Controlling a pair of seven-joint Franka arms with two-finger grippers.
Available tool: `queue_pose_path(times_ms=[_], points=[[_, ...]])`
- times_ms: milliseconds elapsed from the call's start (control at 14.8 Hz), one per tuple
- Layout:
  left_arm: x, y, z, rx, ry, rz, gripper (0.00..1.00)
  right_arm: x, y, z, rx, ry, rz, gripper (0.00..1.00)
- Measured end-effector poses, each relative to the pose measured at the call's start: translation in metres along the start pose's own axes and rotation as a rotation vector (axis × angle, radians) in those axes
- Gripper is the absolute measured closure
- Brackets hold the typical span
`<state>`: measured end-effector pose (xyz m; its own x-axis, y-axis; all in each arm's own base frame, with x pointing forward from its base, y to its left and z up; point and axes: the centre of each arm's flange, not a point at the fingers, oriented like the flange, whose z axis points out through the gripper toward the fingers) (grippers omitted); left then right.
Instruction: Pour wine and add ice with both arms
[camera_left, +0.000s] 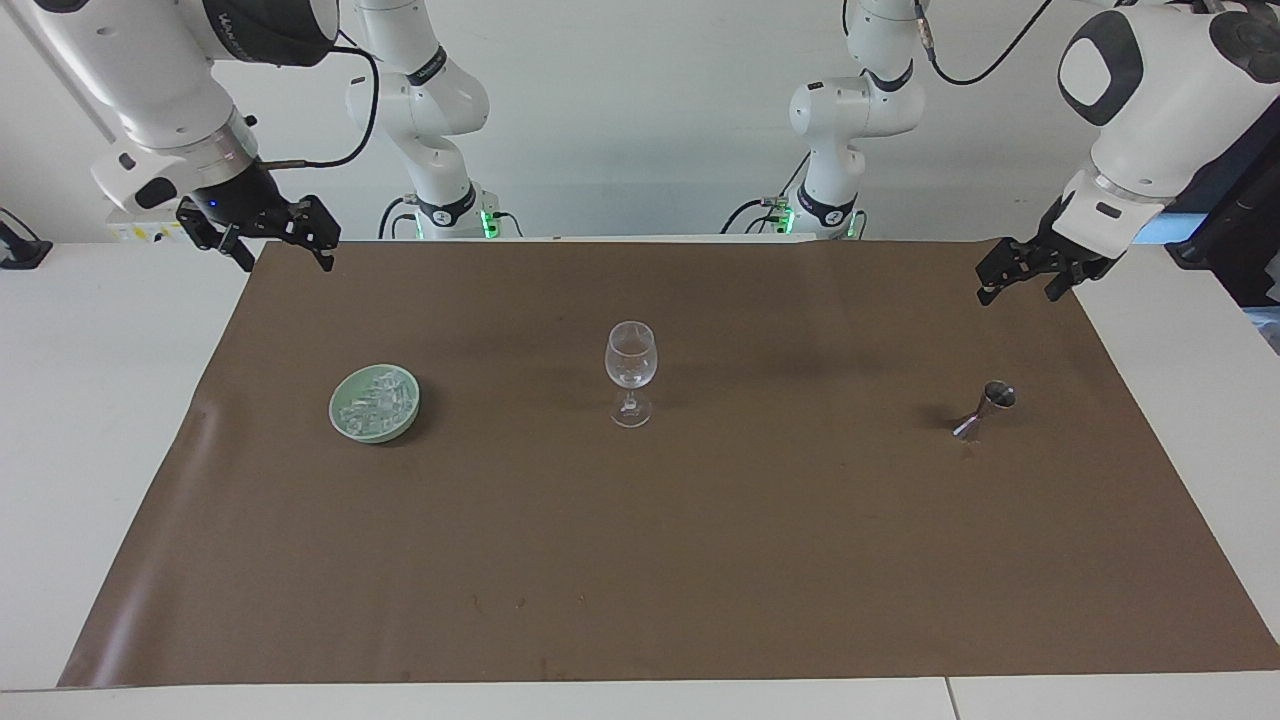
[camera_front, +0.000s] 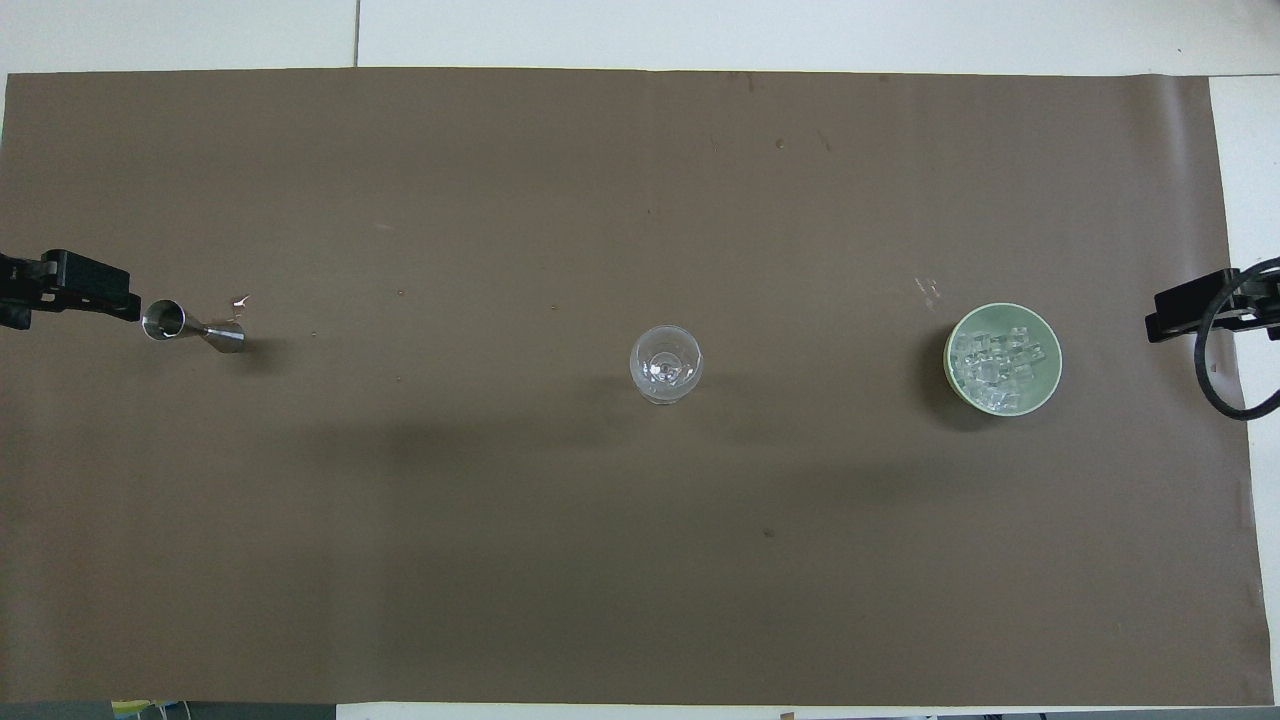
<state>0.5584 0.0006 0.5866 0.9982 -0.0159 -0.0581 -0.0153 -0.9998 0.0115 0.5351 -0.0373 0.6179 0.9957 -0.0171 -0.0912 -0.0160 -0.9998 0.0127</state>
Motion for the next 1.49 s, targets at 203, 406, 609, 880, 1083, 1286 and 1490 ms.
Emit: queue_pose_path(times_ms=[203,406,609,880,1083,1286,1490], points=[[0.0,0.0,0.0,0.0,0.0,0.0,0.0,-0.0002,0.004,0.0008,0.001,-0.002,0.007,0.0],[0.0,0.0,0.0,0.0,0.0,0.0,0.0,-0.0002,0.004,0.0012,0.001,-0.003,0.007,0.0],[0.0,0.0,0.0,0.0,0.0,0.0,0.0,-0.0002,0.004,0.0016,0.001,-0.004,0.007,0.0],[0.0,0.0,0.0,0.0,0.0,0.0,0.0,-0.0002,0.004,0.0018,0.001,-0.004,0.007,0.0],[0.0,0.0,0.0,0.0,0.0,0.0,0.0,-0.0002,0.004,0.0019,0.001,-0.004,0.007,0.0],[0.0,0.0,0.0,0.0,0.0,0.0,0.0,-0.0002,0.004,0.0019,0.001,-0.004,0.007,0.0],[-0.0002,-0.0026,0.0006,0.0,-0.002,-0.006,0.0,-0.0002,0.004,0.0019,0.001,-0.004,0.007,0.0]])
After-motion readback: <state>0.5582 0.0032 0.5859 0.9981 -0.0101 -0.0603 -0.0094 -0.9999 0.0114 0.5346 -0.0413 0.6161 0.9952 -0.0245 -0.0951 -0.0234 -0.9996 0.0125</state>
